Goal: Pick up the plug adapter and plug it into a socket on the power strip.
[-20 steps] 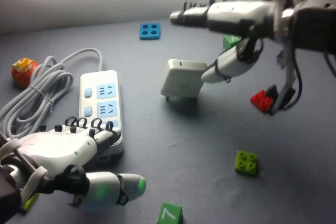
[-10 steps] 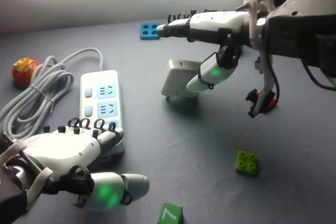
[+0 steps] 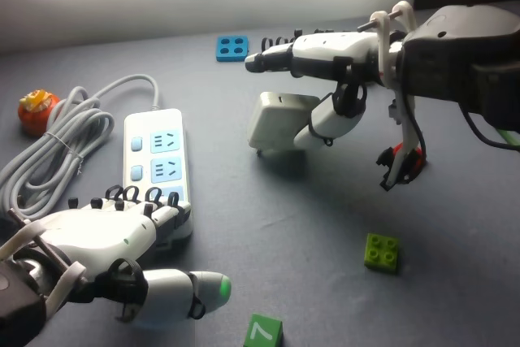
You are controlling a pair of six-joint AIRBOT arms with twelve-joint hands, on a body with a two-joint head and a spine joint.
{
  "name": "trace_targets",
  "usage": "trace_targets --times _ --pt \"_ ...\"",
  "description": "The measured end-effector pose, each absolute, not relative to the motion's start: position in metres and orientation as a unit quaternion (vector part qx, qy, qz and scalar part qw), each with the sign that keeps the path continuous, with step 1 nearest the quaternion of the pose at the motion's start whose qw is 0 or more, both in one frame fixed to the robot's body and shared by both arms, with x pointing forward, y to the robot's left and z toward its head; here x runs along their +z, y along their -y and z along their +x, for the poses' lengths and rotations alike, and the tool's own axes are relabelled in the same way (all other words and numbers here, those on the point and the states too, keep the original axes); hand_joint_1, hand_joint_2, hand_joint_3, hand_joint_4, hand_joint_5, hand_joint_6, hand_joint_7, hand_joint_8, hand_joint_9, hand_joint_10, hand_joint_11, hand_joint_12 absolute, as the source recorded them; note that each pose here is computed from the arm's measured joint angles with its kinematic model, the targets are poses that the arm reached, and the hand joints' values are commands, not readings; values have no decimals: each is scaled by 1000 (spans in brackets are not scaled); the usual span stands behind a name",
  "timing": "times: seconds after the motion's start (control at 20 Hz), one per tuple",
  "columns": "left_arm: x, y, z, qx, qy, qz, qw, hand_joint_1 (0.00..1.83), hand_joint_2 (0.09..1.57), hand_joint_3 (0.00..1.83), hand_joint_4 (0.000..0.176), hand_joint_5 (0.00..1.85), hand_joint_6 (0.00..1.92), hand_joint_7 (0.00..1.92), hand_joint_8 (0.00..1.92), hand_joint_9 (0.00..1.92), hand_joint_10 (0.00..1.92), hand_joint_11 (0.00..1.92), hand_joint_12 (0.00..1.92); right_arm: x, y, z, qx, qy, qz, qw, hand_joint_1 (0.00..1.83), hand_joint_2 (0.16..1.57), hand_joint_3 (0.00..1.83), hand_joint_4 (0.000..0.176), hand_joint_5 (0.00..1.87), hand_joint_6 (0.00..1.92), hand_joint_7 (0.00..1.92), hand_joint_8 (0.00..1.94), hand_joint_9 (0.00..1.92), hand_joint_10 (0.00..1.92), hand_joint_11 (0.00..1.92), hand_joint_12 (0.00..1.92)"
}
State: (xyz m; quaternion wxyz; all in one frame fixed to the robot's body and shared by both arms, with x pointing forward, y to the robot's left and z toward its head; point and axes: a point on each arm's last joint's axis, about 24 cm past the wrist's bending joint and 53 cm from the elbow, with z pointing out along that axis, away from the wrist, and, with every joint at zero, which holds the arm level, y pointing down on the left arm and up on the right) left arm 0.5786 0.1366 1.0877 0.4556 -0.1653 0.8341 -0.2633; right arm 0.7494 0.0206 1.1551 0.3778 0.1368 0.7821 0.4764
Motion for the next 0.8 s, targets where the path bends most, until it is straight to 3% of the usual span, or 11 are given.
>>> trace_targets --times 0.8 --pt "1082 -135 581 -258 -834 -163 459 0 1185 2 0 0 0 0 0 0 0 0 0 1139 -29 750 471 -788 140 370 1390 1054 0 0 123 0 125 1 129 3 0 621"
